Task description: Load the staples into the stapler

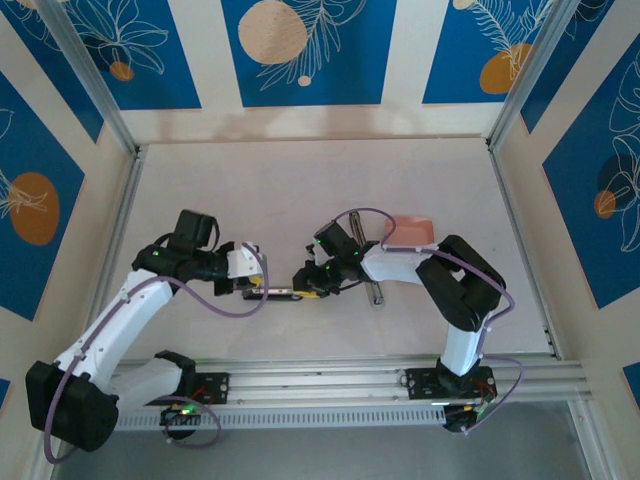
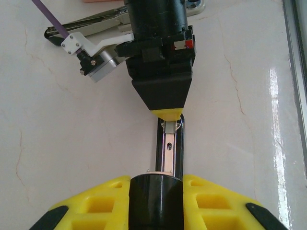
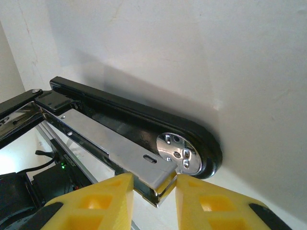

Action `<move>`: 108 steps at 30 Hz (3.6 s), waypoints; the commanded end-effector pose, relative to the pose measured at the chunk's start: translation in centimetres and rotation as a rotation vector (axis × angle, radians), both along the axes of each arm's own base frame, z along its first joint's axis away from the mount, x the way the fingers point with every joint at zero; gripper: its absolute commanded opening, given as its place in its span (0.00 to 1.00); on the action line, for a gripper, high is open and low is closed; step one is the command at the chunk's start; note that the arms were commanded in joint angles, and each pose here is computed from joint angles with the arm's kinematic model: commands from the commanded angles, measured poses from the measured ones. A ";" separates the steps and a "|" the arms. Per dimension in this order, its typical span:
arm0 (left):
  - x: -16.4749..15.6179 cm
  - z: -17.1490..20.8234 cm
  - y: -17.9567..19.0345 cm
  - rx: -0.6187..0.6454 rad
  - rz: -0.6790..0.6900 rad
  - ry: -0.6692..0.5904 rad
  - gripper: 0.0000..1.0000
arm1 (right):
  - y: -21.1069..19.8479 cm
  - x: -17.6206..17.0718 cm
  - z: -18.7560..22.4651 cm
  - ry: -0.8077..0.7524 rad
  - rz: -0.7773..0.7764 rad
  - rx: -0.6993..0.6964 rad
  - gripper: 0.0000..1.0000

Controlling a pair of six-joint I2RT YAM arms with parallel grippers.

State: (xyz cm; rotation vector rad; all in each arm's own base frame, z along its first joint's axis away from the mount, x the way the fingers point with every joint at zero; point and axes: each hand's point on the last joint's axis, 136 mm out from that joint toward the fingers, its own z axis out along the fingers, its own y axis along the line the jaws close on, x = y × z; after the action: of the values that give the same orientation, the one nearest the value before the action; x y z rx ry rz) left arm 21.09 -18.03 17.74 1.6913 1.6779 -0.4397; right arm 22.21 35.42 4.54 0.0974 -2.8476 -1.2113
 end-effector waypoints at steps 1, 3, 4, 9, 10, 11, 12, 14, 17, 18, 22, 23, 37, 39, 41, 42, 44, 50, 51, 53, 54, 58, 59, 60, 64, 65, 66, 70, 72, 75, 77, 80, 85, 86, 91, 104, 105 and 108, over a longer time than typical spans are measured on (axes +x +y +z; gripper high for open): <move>0.2 1.8 -2.0 -0.126 -0.059 -0.041 0.17 | 1.4 -0.9 0.4 0.020 0.047 0.042 0.29; 0.3 1.5 -2.0 -0.128 -0.051 -0.037 0.17 | 1.5 -0.8 0.3 0.021 0.048 0.044 0.29; 0.3 1.4 -2.0 -0.130 -0.046 -0.035 0.17 | 1.5 -0.9 0.3 0.021 0.048 0.046 0.29; 0.4 1.1 -2.2 -0.143 -0.030 -0.030 0.17 | 1.7 -0.9 0.3 0.020 0.052 0.057 0.29; 0.5 1.0 -2.2 -0.145 -0.026 -0.031 0.17 | 1.7 -0.9 0.3 0.020 0.052 0.059 0.29; 0.6 1.0 -2.3 -0.148 -0.022 -0.034 0.17 | 1.8 -1.0 0.3 0.021 0.054 0.062 0.29; 0.6 1.0 -2.4 -0.156 -0.017 -0.034 0.17 | 1.9 -1.0 0.3 0.021 0.054 0.067 0.29; 0.8 1.0 -2.6 -0.167 -0.010 -0.036 0.17 | 2.0 -0.9 0.3 0.026 0.053 0.079 0.29; 1.0 1.1 -3.0 -0.183 -0.004 -0.029 0.17 | 2.4 -0.9 0.4 0.038 0.049 0.121 0.29; 1.0 1.1 -3.2 -0.187 -0.008 -0.023 0.17 | 2.5 -0.9 0.3 0.041 0.048 0.132 0.29; 1.0 0.6 -3.6 -0.179 -0.011 -0.008 0.17 | 2.8 -0.8 0.4 0.043 0.048 0.156 0.28; 0.9 0.3 -3.7 -0.175 -0.013 -0.005 0.17 | 2.8 -0.8 0.4 0.043 0.048 0.159 0.29; 1.7 -2.5 -3.5 -0.107 0.039 0.028 0.18 | 3.2 -0.8 0.3 0.055 0.059 0.194 0.28; 1.7 -2.6 -3.6 -0.107 0.044 0.029 0.18 | 3.3 -0.7 0.2 0.061 0.059 0.201 0.28; 1.9 -2.6 -3.6 -0.111 0.054 0.027 0.18 | 3.4 -0.7 0.2 0.063 0.062 0.207 0.28; 2.0 -2.7 -3.6 -0.111 0.057 0.024 0.18 | 3.5 -0.6 0.2 0.064 0.062 0.212 0.28; 2.2 -2.9 -3.6 -0.109 0.069 0.023 0.18 | 3.6 -0.6 0.1 0.068 0.063 0.216 0.28; 2.3 -3.8 -3.9 -0.095 0.075 0.051 0.18 | 3.6 -0.4 -0.4 0.083 0.054 0.224 0.28; 2.3 -4.0 -3.9 -0.092 0.074 0.056 0.18 | 3.5 -0.4 -0.4 0.085 0.051 0.224 0.28; 2.3 -4.3 -4.0 -0.085 0.076 0.066 0.18 | 3.3 -0.2 -0.6 0.086 0.040 0.225 0.28; 2.3 -4.5 -4.0 -0.082 0.078 0.069 0.18 | 3.2 -0.2 -0.6 0.087 0.038 0.227 0.28; 2.4 -5.1 -3.8 -0.063 0.087 0.074 0.18 | 3.1 -0.1 -0.5 0.087 0.034 0.228 0.29; 2.4 -5.2 -3.8 -0.058 0.090 0.076 0.18 | 3.1 -0.1 -0.5 0.086 0.034 0.228 0.29; 2.3 -5.3 -3.7 -0.053 0.090 0.079 0.18 | 3.0 0.0 -0.5 0.086 0.032 0.228 0.29; 2.4 -5.8 -3.5 -0.030 0.096 0.085 0.17 | 2.9 0.3 -0.1 0.079 0.027 0.240 0.31; 2.4 -5.9 -3.5 -0.024 0.095 0.087 0.17 | 2.9 0.4 0.1 0.074 0.025 0.242 0.31; 2.3 -6.1 -3.4 -0.019 0.093 0.089 0.17 | 2.8 0.4 0.2 0.073 0.024 0.244 0.32; 2.3 -6.5 -3.4 -0.002 0.094 0.106 0.17 | 2.3 0.6 0.5 0.061 0.013 0.250 0.34; 2.3 -6.7 -3.4 0.008 0.094 0.110 0.17 | 2.1 0.7 0.7 0.056 0.009 0.252 0.35; 2.2 -7.1 -3.3 0.025 0.091 0.122 0.17 | 1.7 0.7 1.0 0.049 0.005 0.255 0.38; 2.1 -7.3 -3.3 0.038 0.088 0.127 0.17 | 1.3 0.8 1.3 0.040 -0.002 0.257 0.40; 2.0 -7.6 -3.3 0.057 0.087 0.130 0.17 | 0.4 1.1 1.6 0.025 -0.023 0.252 0.42; 2.1 -8.0 -3.4 0.086 0.086 0.141 0.17 | -1.0 1.5 2.1 -0.002 -0.042 0.228 0.43; 2.1 -8.1 -3.3 0.094 0.086 0.145 0.17 | -1.2 1.6 2.1 -0.003 -0.045 0.221 0.43; 2.0 -8.6 -3.3 0.126 0.086 0.161 0.17 | -1.8 1.5 2.0 -0.005 -0.050 0.211 0.43; 2.2 -9.9 -3.2 0.196 0.100 0.197 0.17 | -1.8 1.4 1.6 0.001 -0.045 0.206 0.44; 2.2 -10.0 -3.2 0.198 0.102 0.199 0.17 | -1.8 1.3 1.6 0.001 -0.044 0.206 0.44; 2.2 -10.2 -3.3 0.202 0.103 0.210 0.17 | -1.9 1.3 1.6 0.003 -0.043 0.203 0.44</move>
State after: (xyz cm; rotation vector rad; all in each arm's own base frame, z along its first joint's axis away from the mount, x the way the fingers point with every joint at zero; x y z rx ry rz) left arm 23.66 -21.28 7.67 1.7196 1.9839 -0.4155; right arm 24.04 33.98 6.36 0.0241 -2.7274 -1.5240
